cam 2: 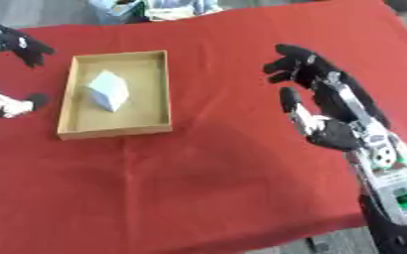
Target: Pick up objects on the table and place them in the box.
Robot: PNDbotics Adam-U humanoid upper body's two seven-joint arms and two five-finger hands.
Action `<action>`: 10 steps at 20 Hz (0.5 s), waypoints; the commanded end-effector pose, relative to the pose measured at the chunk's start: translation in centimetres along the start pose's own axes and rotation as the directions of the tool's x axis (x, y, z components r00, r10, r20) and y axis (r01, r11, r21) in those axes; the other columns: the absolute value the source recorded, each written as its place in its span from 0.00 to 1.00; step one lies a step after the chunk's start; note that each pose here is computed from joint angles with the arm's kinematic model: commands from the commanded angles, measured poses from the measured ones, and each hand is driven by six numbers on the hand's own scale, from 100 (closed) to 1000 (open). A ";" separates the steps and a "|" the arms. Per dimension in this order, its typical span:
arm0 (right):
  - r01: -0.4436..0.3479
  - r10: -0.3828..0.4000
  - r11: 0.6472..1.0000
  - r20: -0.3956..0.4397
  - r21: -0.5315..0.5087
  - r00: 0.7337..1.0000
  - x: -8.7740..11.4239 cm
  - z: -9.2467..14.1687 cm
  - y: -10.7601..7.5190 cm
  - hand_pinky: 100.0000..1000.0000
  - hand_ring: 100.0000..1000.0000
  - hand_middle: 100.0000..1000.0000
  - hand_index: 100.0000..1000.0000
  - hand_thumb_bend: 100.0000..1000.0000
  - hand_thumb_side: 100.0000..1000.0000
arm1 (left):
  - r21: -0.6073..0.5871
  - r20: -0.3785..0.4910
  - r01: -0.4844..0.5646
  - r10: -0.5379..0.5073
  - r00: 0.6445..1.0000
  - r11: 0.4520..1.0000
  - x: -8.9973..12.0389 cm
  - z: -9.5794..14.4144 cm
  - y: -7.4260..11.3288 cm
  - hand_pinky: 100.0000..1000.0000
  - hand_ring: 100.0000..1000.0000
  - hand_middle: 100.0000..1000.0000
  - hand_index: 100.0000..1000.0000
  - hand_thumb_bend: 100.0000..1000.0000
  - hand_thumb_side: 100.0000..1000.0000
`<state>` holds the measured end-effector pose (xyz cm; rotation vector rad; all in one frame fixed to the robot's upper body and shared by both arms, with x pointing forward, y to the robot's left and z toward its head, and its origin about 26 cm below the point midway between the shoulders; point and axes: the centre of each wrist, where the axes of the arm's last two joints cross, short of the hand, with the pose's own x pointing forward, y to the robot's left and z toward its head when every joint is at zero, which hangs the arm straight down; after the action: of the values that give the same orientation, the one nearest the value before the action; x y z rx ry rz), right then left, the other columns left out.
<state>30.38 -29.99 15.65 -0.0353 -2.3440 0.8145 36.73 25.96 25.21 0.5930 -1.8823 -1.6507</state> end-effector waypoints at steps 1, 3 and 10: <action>-0.023 0.023 1.000 0.014 -0.006 1.000 0.4 -0.3 -0.6 0.71 0.79 0.66 0.93 0.00 0.46 | 0.067 0.000 -0.019 0.019 1.000 0.998 1.1 1.5 1.4 0.66 0.56 0.55 0.84 0.18 0.36; -0.023 0.024 1.000 0.018 -0.005 1.000 0.4 -0.3 -0.6 0.71 0.79 0.66 0.93 0.00 0.46 | 0.085 -0.011 -0.057 0.059 0.998 0.995 1.3 2.1 0.8 0.66 0.56 0.55 0.83 0.16 0.36; -0.020 0.020 1.000 0.023 -0.009 1.000 0.4 -0.4 -0.5 0.71 0.79 0.66 0.93 0.00 0.46 | 0.120 -0.043 -0.142 0.148 0.988 0.983 1.6 3.2 -0.7 0.65 0.55 0.54 0.83 0.12 0.38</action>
<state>30.40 -29.90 15.61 -0.0340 -2.3520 0.8020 33.77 26.95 23.35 0.5012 -1.9166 -1.4404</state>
